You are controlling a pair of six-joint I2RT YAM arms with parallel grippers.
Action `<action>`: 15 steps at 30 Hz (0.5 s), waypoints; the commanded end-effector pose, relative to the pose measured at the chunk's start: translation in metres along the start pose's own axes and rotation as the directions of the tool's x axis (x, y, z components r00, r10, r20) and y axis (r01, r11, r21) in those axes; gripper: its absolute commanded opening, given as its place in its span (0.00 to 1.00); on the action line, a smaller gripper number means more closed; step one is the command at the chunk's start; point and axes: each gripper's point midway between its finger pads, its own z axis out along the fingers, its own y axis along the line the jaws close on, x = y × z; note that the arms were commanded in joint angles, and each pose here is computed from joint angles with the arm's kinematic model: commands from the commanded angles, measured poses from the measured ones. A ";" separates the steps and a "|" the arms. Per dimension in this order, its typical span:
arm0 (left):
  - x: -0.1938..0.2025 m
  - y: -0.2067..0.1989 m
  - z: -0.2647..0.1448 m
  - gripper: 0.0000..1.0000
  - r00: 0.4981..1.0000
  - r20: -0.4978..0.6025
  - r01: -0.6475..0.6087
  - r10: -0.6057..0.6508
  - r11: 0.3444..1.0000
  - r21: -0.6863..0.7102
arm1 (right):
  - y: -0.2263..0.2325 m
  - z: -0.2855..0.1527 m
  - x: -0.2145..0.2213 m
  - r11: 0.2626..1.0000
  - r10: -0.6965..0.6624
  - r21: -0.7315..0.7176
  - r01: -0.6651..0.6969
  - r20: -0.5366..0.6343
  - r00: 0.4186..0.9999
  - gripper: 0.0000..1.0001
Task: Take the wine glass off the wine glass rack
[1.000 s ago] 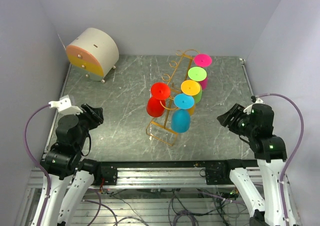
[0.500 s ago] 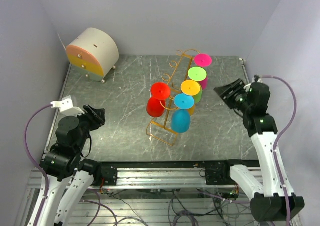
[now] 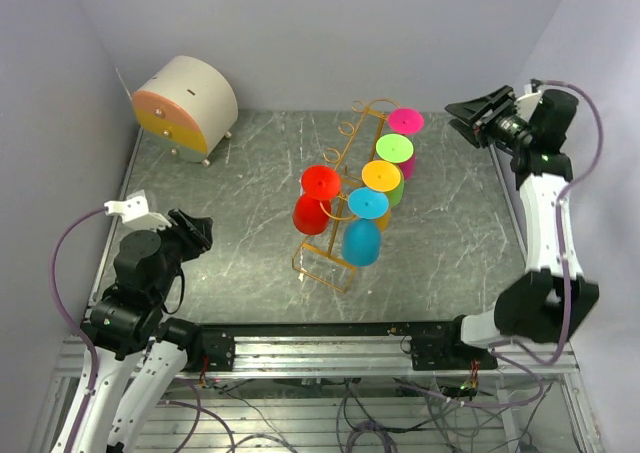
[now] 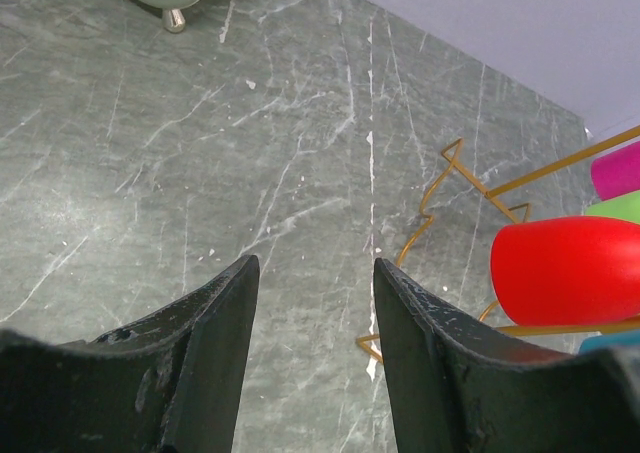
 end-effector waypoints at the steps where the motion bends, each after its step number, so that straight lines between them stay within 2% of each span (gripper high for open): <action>1: -0.002 0.001 0.001 0.60 1.000 -0.001 0.004 -0.004 1.000 -0.018 | 0.016 0.012 0.013 0.991 -0.036 -0.135 0.008 -0.209 0.977 0.51; 7: -0.004 0.006 0.001 0.60 1.000 0.015 0.014 -0.014 0.999 -0.047 | 0.012 0.024 0.009 0.990 -0.103 -0.118 0.077 -0.237 0.966 0.52; 11: -0.005 0.007 0.000 0.60 1.000 0.023 0.019 -0.018 0.998 -0.052 | 0.010 0.031 0.021 0.985 -0.100 -0.161 0.055 -0.282 0.954 0.48; 15: -0.005 0.009 0.000 0.60 1.000 0.023 0.021 -0.020 0.998 -0.060 | 0.003 0.038 0.035 0.989 -0.115 -0.122 0.079 -0.314 0.942 0.45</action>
